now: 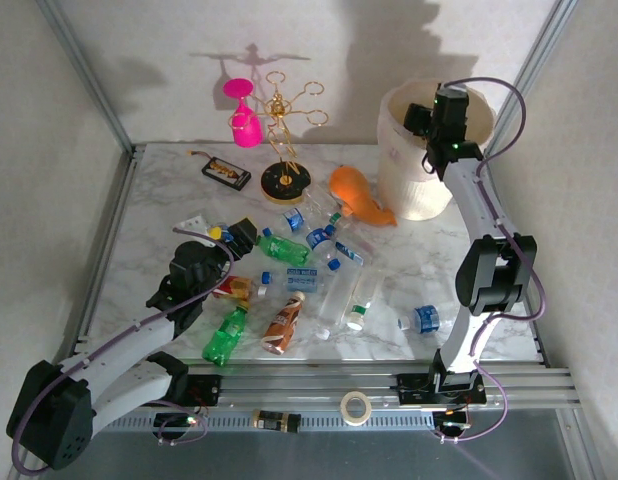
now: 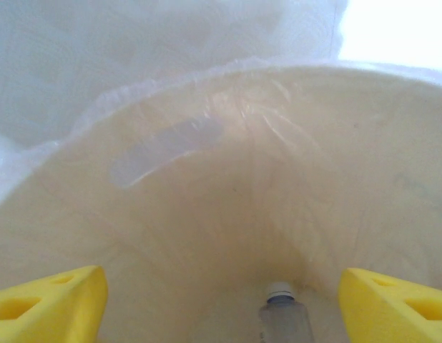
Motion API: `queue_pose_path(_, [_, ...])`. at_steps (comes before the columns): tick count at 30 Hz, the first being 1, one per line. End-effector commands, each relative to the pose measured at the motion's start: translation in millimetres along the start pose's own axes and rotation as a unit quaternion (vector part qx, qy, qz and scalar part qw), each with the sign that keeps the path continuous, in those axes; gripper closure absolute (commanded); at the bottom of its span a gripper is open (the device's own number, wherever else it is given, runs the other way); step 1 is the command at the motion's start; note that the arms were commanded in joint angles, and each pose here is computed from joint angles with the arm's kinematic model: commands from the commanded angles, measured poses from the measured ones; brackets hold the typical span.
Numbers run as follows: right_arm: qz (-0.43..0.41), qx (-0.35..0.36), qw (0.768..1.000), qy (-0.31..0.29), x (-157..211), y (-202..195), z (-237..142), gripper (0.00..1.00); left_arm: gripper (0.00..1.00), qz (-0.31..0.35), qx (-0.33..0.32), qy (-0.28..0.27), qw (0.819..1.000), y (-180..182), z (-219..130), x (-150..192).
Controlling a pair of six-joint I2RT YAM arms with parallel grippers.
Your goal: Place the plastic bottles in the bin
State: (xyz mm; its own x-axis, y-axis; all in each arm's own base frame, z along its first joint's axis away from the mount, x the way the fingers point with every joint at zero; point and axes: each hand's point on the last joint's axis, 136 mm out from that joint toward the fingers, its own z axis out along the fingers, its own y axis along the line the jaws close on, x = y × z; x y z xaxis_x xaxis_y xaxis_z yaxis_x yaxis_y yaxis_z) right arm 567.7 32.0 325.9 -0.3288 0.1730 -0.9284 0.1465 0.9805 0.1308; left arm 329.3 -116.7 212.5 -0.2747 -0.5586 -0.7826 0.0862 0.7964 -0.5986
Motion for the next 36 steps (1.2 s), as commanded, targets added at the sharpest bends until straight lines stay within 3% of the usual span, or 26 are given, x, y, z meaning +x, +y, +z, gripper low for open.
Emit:
queue_pose_path(1, [0.005, -0.012, 1.0, -0.025, -30, 3, -15, 0.14, 0.0, -0.006, -0.011, -0.013, 1.0, 5, -3, -6])
queue_pose_path(11, [0.03, -0.052, 0.992, -0.112, -97, 10, -91, 0.07, 0.0, -0.012, -0.011, -0.019, 1.0, 2, -1, -13])
queue_pose_path(18, [0.044, -0.124, 0.981, -0.141, -106, 31, -152, 0.01, 0.01, -0.013, -0.003, -0.024, 1.0, -3, 2, -19])
queue_pose_path(26, [0.05, -0.229, 0.966, -0.106, -43, 69, -203, 0.01, 0.0, -0.02, -0.003, -0.026, 0.999, -8, 10, -25])
queue_pose_path(36, [0.057, -0.354, 0.934, -0.002, 78, 110, -249, 0.01, 0.0, -0.05, -0.021, -0.034, 0.998, 0, 25, -24])
